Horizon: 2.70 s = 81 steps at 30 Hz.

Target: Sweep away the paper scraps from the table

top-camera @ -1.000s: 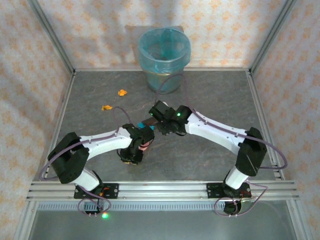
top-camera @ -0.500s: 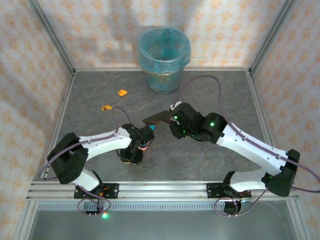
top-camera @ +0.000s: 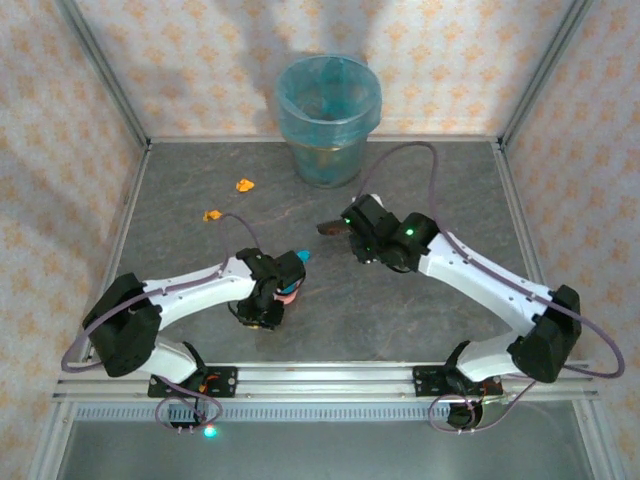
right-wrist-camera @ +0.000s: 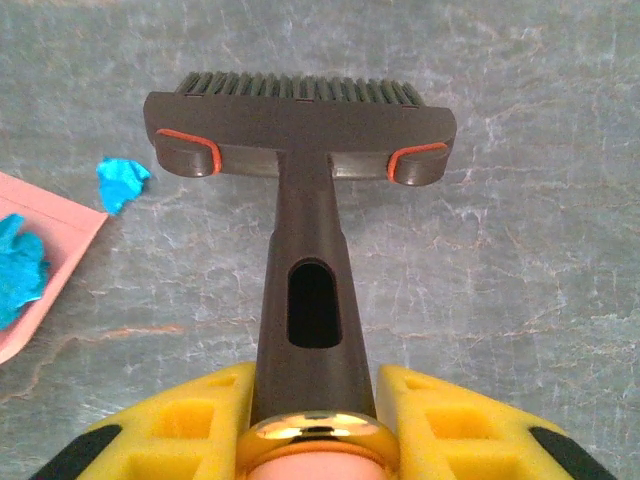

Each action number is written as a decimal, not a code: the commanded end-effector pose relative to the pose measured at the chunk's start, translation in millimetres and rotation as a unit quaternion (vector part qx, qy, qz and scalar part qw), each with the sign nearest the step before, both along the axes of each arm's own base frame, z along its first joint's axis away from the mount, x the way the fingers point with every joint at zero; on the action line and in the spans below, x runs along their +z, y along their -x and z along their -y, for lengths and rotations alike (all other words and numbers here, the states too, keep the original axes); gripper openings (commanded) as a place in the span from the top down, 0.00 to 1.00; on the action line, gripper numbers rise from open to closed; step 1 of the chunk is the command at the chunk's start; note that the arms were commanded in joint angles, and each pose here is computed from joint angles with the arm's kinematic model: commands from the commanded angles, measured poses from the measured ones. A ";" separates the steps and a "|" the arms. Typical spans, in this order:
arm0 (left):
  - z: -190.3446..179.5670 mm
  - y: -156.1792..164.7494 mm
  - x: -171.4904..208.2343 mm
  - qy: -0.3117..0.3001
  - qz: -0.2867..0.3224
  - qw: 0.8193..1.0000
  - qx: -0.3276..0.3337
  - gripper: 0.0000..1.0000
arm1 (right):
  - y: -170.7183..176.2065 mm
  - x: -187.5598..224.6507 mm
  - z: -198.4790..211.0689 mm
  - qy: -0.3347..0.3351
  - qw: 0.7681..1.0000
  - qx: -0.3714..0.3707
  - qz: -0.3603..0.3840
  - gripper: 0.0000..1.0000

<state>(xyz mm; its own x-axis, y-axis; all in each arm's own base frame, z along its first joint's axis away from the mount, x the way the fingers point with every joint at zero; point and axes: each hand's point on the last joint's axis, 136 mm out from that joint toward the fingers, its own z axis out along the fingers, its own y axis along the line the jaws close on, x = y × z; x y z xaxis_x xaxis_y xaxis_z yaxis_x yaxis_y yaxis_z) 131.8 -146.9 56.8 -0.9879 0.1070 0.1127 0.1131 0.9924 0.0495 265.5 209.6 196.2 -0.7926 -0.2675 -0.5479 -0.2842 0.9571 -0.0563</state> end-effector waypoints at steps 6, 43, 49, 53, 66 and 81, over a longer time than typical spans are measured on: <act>-6.8 21.4 4.7 -0.010 -0.023 0.999 -0.029 1.00 | -3.8 -21.8 -13.6 0.009 0.999 0.008 -0.037 1.00; 5.3 -7.4 -9.6 -0.032 -0.010 0.999 -0.033 1.00 | 83.0 -16.7 -14.1 -0.019 0.987 0.118 -0.107 1.00; 7.3 -10.7 -11.8 -0.028 -0.003 0.999 -0.033 1.00 | 73.5 -0.1 -16.0 -0.033 0.991 0.109 -0.072 1.00; 8.2 -12.1 -12.5 -0.023 0.005 0.999 -0.030 1.00 | 52.2 19.7 -6.5 -0.026 0.997 0.075 -0.012 1.00; 9.5 -27.4 -2.8 -0.006 0.066 0.998 -0.015 1.00 | -13.2 108.5 40.5 -0.203 0.951 -0.074 0.221 1.00; 23.3 -48.5 65.2 0.039 0.140 0.989 -0.012 1.00 | -21.2 67.6 100.0 -0.281 0.876 -0.219 0.326 1.00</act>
<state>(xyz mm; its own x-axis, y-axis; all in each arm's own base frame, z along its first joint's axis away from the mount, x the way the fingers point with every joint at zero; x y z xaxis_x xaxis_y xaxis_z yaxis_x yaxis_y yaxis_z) 174.4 -174.7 97.6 -0.9830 0.1309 -0.1286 0.1337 0.9909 -0.0136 280.2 121.4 211.4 -0.4208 0.2705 -0.8659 0.0159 0.9566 0.2911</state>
